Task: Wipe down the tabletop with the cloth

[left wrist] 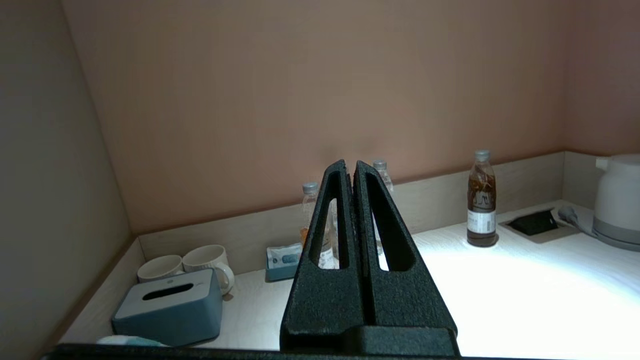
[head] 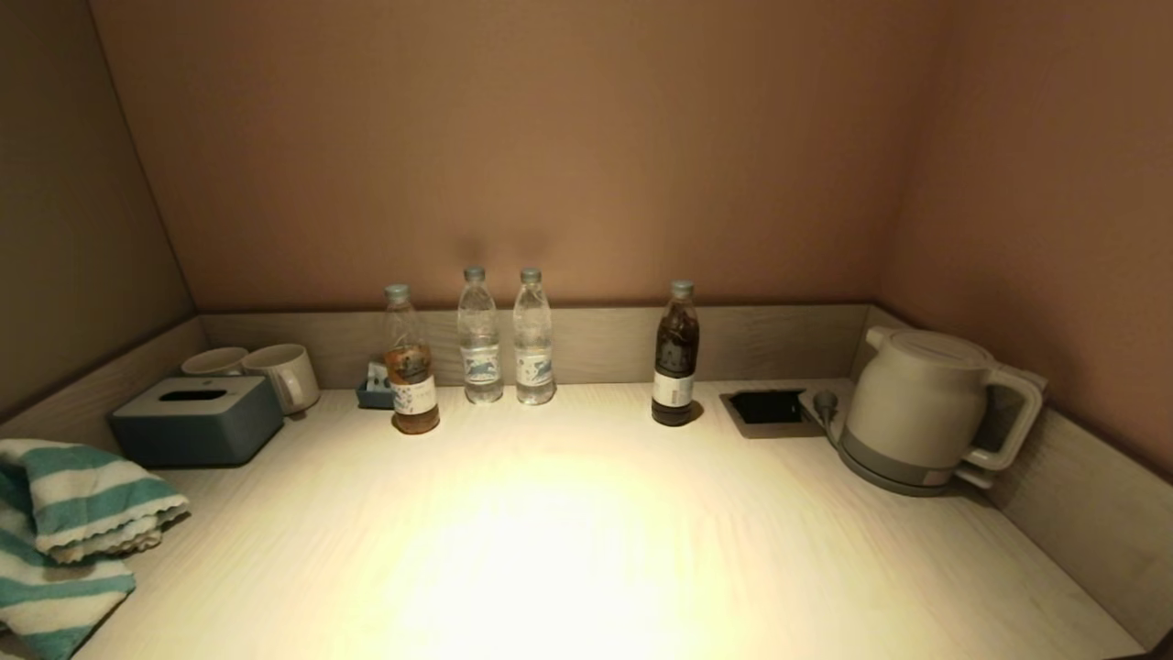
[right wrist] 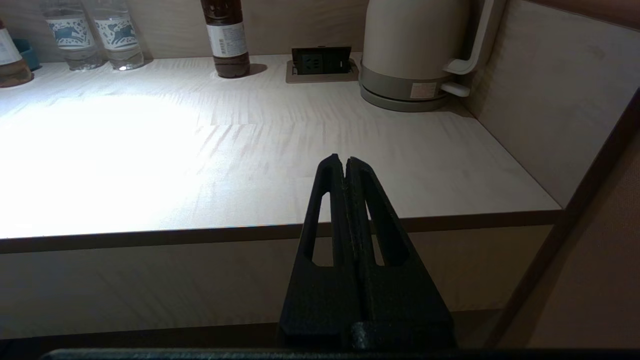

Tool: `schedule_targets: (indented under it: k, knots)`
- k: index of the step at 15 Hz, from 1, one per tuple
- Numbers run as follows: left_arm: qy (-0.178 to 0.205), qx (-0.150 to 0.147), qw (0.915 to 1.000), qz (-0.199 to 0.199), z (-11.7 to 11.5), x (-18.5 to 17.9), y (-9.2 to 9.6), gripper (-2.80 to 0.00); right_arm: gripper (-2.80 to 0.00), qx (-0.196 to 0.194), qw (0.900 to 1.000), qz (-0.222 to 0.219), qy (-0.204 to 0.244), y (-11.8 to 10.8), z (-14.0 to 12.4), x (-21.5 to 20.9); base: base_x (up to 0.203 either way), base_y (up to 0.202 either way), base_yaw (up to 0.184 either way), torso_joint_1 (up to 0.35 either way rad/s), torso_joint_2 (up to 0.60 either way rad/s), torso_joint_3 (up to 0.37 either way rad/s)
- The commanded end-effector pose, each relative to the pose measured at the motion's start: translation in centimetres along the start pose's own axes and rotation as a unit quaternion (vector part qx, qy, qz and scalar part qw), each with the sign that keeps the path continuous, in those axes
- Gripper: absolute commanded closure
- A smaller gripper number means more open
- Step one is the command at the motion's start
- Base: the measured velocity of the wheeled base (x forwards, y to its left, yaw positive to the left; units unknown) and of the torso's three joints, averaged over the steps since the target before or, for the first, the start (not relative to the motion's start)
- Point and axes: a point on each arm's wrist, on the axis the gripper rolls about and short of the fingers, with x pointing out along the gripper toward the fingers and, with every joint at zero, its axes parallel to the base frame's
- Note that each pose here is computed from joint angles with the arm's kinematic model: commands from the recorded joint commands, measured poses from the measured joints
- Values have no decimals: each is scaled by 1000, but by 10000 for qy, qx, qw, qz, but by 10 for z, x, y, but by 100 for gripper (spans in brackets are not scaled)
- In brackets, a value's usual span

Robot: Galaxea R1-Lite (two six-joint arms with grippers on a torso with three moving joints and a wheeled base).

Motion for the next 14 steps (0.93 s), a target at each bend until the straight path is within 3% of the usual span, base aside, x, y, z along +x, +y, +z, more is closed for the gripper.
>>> schedule_targets:
  k: [1, 8, 14]
  knots:
    - [-124, -11, 9999, -102, -2, -10, -3, 0, 0, -2, 10000, -1, 3, 0, 0, 0, 0, 0, 0, 0, 0, 0]
    - [-196, 15, 9997, -117, -19, -52, -16, 0, 0, -2, 10000, -1, 3, 0, 0, 0, 0, 0, 0, 0, 0, 0]
    - [138, 56, 9999, 42, -43, -55, -16, 0, 0, -2, 10000, -1, 3, 0, 0, 0, 0, 0, 0, 0, 0, 0]
